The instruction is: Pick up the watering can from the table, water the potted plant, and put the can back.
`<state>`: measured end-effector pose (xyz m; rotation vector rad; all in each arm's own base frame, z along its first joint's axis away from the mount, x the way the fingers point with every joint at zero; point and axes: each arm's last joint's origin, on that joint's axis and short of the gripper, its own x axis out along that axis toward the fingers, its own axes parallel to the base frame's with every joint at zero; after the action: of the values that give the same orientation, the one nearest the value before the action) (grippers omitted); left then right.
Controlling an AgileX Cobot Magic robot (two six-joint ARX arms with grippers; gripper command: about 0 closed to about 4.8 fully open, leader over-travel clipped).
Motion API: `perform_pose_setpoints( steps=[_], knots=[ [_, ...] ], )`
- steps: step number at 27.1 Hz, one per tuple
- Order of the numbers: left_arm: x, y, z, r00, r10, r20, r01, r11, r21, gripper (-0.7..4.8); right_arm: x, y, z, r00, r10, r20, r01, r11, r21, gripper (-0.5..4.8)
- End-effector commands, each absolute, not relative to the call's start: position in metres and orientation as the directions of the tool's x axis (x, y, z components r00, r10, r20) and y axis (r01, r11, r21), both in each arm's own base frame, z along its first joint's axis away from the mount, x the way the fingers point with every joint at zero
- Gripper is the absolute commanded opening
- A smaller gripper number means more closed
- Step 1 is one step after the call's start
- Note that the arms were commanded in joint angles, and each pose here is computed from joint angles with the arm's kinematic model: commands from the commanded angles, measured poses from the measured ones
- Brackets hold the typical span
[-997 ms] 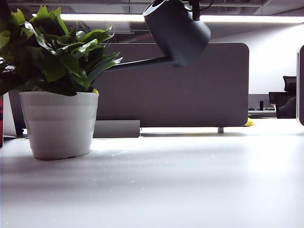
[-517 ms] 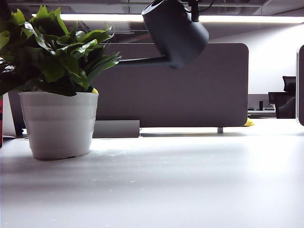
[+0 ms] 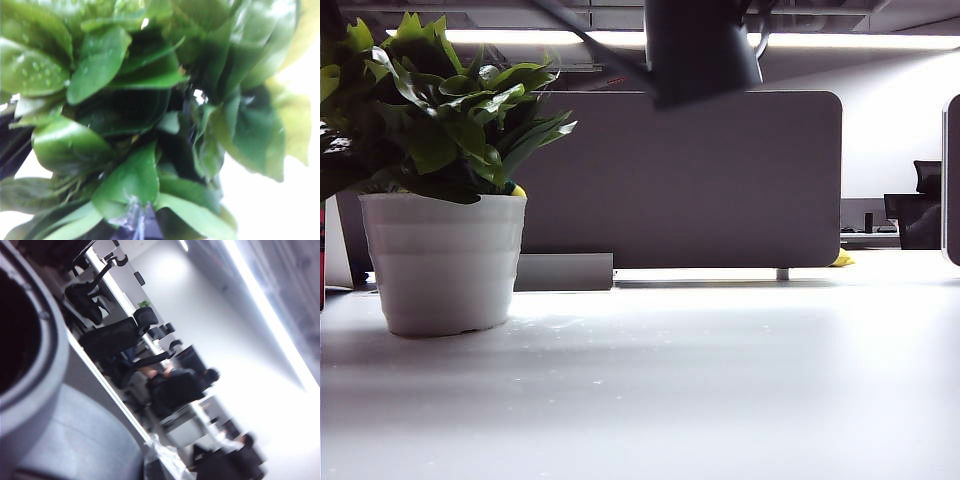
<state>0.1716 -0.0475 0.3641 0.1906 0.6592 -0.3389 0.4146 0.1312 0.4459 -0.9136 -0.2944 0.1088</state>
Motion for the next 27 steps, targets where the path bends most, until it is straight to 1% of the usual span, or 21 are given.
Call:
perform_pose_setpoints(
  steps=[1,2,4,7,8,11,17,19,22,27],
  knots=[
    [0.167,-0.052,0.371,0.762,-0.290,-0.580,0.397,0.915,0.064,-0.06,0.387,0.118,0.480,0.954,0.162,0.254,0.033,0.782,-0.623,-0.05],
    [0.164,-0.054,0.373,0.767,-0.301,-0.566,0.407,0.911,0.066,-0.06,0.379,0.112,0.483,0.965,0.154,0.212,-0.005,0.820,-0.572,-0.05],
    [0.157,-0.055,0.378,0.777,-0.331,-0.535,0.430,0.900,0.067,-0.06,0.365,0.105,0.481,0.970,0.149,0.191,-0.032,0.862,-0.506,-0.05],
    [0.144,-0.057,0.385,0.790,-0.365,-0.493,0.458,0.886,0.076,-0.06,0.342,0.098,0.466,0.970,0.146,0.194,-0.043,0.890,-0.455,-0.05],
    [0.139,-0.057,0.387,0.792,-0.382,-0.476,0.470,0.880,0.075,-0.06,0.328,0.094,0.454,0.972,0.148,0.181,-0.060,0.907,-0.418,-0.05],
    [0.131,-0.063,0.389,0.776,-0.434,-0.458,0.520,0.851,0.074,-0.06,0.306,0.087,0.418,0.981,0.139,0.135,-0.080,0.926,-0.368,-0.05],
    [0.123,-0.084,0.389,0.706,-0.544,-0.454,0.635,0.769,0.067,-0.06,0.288,0.081,0.356,0.986,0.131,0.107,-0.084,0.929,-0.361,-0.05],
    [0.122,-0.093,0.389,0.698,-0.554,-0.454,0.648,0.758,0.073,-0.06,0.285,0.081,0.335,0.987,0.132,0.086,-0.092,0.926,-0.365,-0.05],
    [0.122,-0.104,0.387,0.704,-0.540,-0.461,0.650,0.752,0.111,-0.06,0.283,0.078,0.308,0.991,0.125,0.055,-0.095,0.920,-0.381,-0.05],
    [0.127,-0.114,0.382,0.689,-0.534,-0.490,0.660,0.742,0.120,-0.06,0.289,0.056,0.271,0.996,0.065,0.067,-0.035,0.924,-0.380,-0.05]
  ],
)
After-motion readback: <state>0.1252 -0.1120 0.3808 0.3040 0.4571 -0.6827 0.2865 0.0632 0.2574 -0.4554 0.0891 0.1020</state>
